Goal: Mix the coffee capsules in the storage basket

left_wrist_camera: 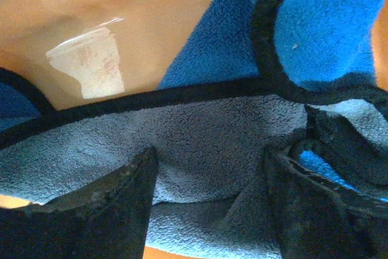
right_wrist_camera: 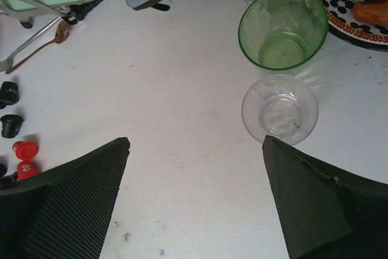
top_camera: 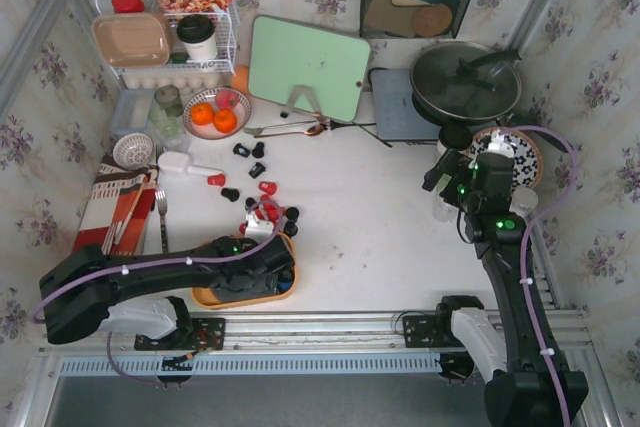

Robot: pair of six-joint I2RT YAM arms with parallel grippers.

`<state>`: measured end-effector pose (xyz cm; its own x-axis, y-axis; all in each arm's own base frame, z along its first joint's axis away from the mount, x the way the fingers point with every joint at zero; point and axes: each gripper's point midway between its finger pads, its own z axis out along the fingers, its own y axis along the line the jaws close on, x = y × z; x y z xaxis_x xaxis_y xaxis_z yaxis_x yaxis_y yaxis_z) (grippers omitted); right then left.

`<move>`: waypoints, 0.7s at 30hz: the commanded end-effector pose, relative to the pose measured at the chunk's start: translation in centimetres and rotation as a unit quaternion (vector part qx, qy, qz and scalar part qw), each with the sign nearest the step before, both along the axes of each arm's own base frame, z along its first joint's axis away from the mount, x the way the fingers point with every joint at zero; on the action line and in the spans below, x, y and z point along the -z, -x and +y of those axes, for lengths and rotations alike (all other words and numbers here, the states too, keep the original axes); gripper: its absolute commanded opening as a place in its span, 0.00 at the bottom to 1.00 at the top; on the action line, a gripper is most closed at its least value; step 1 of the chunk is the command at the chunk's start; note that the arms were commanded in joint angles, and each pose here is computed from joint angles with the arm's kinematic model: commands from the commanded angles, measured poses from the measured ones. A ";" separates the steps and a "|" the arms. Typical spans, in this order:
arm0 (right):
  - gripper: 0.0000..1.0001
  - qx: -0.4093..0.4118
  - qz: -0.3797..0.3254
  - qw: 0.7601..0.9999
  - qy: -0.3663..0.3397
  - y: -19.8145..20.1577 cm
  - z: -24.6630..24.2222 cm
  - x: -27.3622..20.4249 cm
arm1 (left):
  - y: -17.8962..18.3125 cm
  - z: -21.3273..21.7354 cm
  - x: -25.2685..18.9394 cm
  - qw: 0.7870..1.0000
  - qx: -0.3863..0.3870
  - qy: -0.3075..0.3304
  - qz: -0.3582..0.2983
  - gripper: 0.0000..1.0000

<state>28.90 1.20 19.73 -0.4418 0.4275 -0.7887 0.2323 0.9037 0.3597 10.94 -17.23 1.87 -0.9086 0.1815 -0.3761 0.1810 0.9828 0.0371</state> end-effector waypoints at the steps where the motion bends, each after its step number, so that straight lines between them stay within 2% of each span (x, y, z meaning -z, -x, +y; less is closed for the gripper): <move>1: 1.00 -0.003 -0.021 1.000 -0.006 -0.3 0.2 -0.9 | -0.5 -0.3 0.7 1.000 0.005 -0.003 -0.004 0.64; 7: 1.00 -0.002 -0.025 1.000 -0.002 0.1 0.1 -1.3 | -1.3 0.0 -0.4 1.000 0.004 -0.008 -0.029 0.32; 9: 1.00 -0.005 -0.028 1.000 0.000 0.1 0.2 -1.5 | -1.7 0.1 -1.9 0.999 0.009 -0.001 -0.047 0.16; 10: 1.00 -0.012 -0.029 1.000 0.003 0.2 0.3 -1.6 | -1.9 0.1 -2.8 0.998 0.016 0.003 -0.056 0.04; 11: 1.00 -0.020 -0.031 0.999 0.007 0.2 0.4 -1.7 | -2.2 0.2 -3.9 0.997 0.020 0.008 -0.068 0.00; 21: 1.00 -0.090 -0.089 0.991 0.040 0.1 1.9 -5.0 | -3.6 0.9 -15.6 0.975 0.062 0.106 -0.184 0.00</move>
